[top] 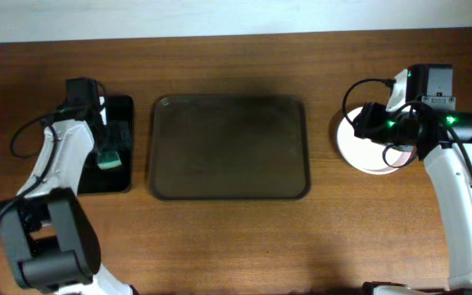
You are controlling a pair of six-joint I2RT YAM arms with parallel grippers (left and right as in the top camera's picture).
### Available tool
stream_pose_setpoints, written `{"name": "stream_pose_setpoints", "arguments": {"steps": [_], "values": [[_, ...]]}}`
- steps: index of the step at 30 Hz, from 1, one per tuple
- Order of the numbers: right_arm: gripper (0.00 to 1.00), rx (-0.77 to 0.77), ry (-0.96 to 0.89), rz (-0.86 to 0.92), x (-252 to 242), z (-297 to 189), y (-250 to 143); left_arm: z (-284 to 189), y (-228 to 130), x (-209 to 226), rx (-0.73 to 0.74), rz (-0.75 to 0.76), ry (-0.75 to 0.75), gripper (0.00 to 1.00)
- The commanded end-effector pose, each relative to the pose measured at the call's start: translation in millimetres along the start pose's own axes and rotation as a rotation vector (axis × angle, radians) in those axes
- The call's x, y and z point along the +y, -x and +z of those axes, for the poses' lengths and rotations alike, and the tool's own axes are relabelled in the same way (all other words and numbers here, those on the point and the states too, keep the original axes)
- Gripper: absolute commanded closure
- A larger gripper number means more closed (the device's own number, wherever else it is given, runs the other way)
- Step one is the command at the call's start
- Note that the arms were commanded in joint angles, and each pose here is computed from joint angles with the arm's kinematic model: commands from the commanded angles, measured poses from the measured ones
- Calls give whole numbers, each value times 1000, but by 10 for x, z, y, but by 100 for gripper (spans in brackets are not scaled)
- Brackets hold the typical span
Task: Clean dirty plates on tray and stack at the side
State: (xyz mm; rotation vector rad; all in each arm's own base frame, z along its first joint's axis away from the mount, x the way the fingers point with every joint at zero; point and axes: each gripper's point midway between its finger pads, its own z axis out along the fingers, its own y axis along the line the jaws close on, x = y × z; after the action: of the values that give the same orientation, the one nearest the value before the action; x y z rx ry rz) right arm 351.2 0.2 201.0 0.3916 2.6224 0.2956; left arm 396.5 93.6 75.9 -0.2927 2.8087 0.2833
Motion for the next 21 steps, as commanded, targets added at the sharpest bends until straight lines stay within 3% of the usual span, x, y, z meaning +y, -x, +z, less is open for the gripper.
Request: {"name": "stream_pose_setpoints", "arguments": {"steps": [1, 4, 9, 10, 11, 16, 21], "values": [[42, -61, 5, -60, 83, -255, 108, -926, 410, 3, -220, -27, -99, 1], [41, -150, 5, -99, 185, -828, 218, -1391, 444, 59, -330, -39, -116, 1], [41, -357, 2, -122, 301, -2085, 111, -1434, 423, 67, -333, -39, -116, 1], [35, -419, 16, -131, 330, -2360, 30, -1434, 423, 68, -333, -40, -116, 1], [2, -478, 30, -139, 350, -2577, -45, -1434, 423, 68, -333, -39, -116, 1], [2, -679, 79, -166, 350, -3225, -498, -1434, 423, 67, -333, -39, -116, 1], [2, -706, 21, -200, 221, -3339, -746, -1434, 423, 67, -333, -39, -116, 1]]}}
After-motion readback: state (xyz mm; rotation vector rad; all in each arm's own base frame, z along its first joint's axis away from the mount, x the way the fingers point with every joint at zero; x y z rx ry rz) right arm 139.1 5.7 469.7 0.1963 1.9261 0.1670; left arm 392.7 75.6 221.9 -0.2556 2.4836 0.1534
